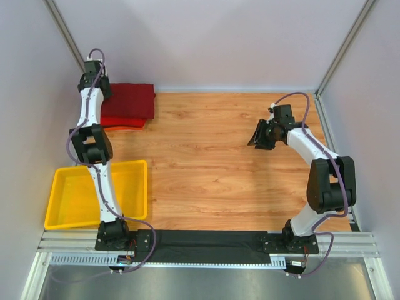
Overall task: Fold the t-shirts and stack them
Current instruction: Neatly place the folded tshirt to the corner
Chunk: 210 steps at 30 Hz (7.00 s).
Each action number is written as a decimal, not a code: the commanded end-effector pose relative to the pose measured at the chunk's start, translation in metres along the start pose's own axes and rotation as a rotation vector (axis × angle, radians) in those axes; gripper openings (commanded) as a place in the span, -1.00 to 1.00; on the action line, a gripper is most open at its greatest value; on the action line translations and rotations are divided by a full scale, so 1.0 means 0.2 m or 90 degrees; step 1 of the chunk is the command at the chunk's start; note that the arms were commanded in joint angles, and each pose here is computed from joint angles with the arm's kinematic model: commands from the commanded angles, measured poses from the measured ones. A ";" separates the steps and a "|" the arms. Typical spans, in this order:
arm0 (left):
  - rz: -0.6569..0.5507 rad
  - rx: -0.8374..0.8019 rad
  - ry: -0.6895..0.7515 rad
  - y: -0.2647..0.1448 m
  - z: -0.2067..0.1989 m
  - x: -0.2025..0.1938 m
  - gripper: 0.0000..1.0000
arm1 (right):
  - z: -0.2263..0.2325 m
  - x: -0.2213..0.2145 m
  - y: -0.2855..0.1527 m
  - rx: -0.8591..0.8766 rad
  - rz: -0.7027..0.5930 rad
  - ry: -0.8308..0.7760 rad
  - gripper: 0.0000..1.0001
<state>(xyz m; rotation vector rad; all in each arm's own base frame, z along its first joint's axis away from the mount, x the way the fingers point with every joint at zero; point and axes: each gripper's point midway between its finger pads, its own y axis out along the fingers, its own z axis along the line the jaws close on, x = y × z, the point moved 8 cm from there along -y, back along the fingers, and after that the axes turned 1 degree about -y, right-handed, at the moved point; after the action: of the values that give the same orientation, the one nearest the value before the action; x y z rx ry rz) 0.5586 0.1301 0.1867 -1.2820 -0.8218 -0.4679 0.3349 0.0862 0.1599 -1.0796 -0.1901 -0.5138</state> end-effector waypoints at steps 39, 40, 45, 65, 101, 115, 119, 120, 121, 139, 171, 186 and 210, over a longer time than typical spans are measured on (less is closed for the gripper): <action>-0.056 -0.689 0.111 -1.95 -0.80 -0.56 0.99 | 0.13 -0.39 -0.89 0.074 -0.214 -0.083 1.00; -0.058 -0.697 0.113 -1.97 -0.78 -0.58 0.99 | 0.13 -0.41 -0.90 0.078 -0.223 -0.083 1.00; -0.094 -0.621 0.118 -1.98 -0.68 -0.66 0.99 | 0.11 -0.47 -0.96 0.076 -0.276 -0.057 1.00; 0.050 -0.392 -0.246 -0.62 0.06 0.03 0.41 | 0.24 -0.16 -0.64 0.107 -0.152 -0.088 0.96; 0.002 -0.309 -0.278 -0.01 0.27 -0.07 0.40 | 0.27 -0.07 -0.59 0.110 -0.133 -0.099 0.96; 0.047 -0.327 -0.296 0.12 0.24 -0.20 0.07 | 0.28 -0.06 -0.59 0.114 -0.134 -0.097 0.96; 0.024 -0.345 -0.290 0.05 0.22 -0.12 -0.45 | 0.27 -0.06 -0.58 0.110 -0.131 -0.096 0.96; 0.017 -0.349 -0.288 0.02 0.22 -0.09 -0.65 | 0.27 -0.06 -0.58 0.109 -0.131 -0.097 0.96; 0.009 -0.353 -0.285 0.00 0.21 -0.07 -0.80 | 0.27 -0.06 -0.57 0.108 -0.129 -0.096 0.96; -0.078 -0.193 -0.210 -0.51 0.29 0.24 -1.00 | 0.26 -0.08 -0.57 0.108 -0.124 -0.102 0.96; 0.023 -0.277 -0.208 -0.71 0.06 0.03 0.10 | 0.28 -0.08 -0.59 0.107 -0.104 -0.097 1.00; 0.055 -0.709 0.053 -1.67 -0.93 -0.60 0.07 | 0.25 -0.23 -0.87 0.088 -0.210 -0.087 1.00; -0.053 -0.776 0.096 -2.06 -0.90 -0.73 0.99 | 0.22 -0.37 -1.03 0.099 -0.279 -0.060 1.00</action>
<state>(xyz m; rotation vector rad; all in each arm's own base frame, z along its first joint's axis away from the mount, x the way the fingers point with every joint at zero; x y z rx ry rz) 0.2199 -0.1667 0.3266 -2.2964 -0.3831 -1.1688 0.1741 0.0707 0.3028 -0.9339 -0.5251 -0.7943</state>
